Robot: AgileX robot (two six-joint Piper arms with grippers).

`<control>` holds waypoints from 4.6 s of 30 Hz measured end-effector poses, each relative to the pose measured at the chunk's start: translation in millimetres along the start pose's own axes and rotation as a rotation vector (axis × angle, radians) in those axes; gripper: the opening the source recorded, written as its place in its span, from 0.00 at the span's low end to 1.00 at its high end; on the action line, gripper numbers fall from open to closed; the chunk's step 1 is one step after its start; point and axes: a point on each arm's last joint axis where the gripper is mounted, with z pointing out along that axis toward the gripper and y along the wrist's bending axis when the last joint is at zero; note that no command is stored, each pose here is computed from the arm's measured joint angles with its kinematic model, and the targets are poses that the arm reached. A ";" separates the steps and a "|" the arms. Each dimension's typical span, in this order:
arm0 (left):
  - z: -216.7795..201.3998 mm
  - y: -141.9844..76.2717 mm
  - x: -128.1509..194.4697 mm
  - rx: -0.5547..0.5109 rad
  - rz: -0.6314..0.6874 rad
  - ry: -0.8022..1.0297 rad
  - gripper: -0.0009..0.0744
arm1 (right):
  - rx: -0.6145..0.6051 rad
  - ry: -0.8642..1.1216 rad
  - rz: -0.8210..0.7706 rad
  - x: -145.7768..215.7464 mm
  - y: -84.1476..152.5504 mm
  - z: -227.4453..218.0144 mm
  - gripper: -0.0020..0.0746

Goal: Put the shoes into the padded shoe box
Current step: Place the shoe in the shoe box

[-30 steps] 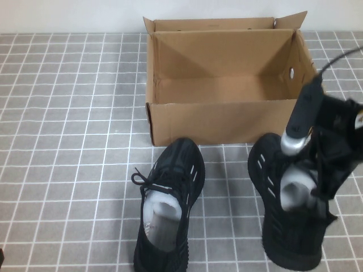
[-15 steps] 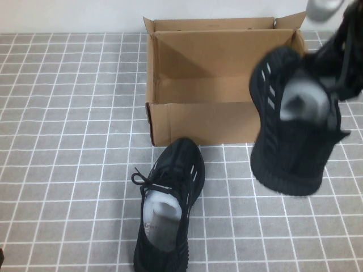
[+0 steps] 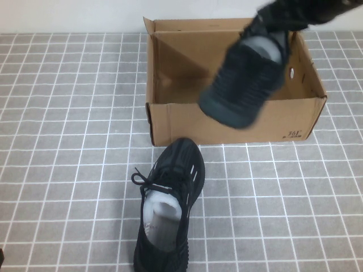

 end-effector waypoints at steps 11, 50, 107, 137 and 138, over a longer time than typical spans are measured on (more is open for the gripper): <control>0.0 0.0 0.0 0.000 0.000 0.000 0.01 | 0.071 -0.171 0.124 -9.0 -16.7 61.3 0.02; 0.0 0.0 0.0 0.000 0.000 0.000 0.01 | 0.105 -0.351 0.367 -4.9 -34.3 113.8 0.02; 0.0 0.0 0.0 0.000 0.000 0.000 0.01 | -0.056 -0.390 0.478 17.8 -15.3 170.4 0.02; 0.0 0.1 0.0 -0.001 0.002 0.000 0.01 | 0.042 -0.279 0.348 50.3 -29.9 210.1 0.02; 0.0 0.1 0.0 -0.001 0.002 0.000 0.01 | 0.047 -0.276 0.331 51.1 -30.3 211.0 0.02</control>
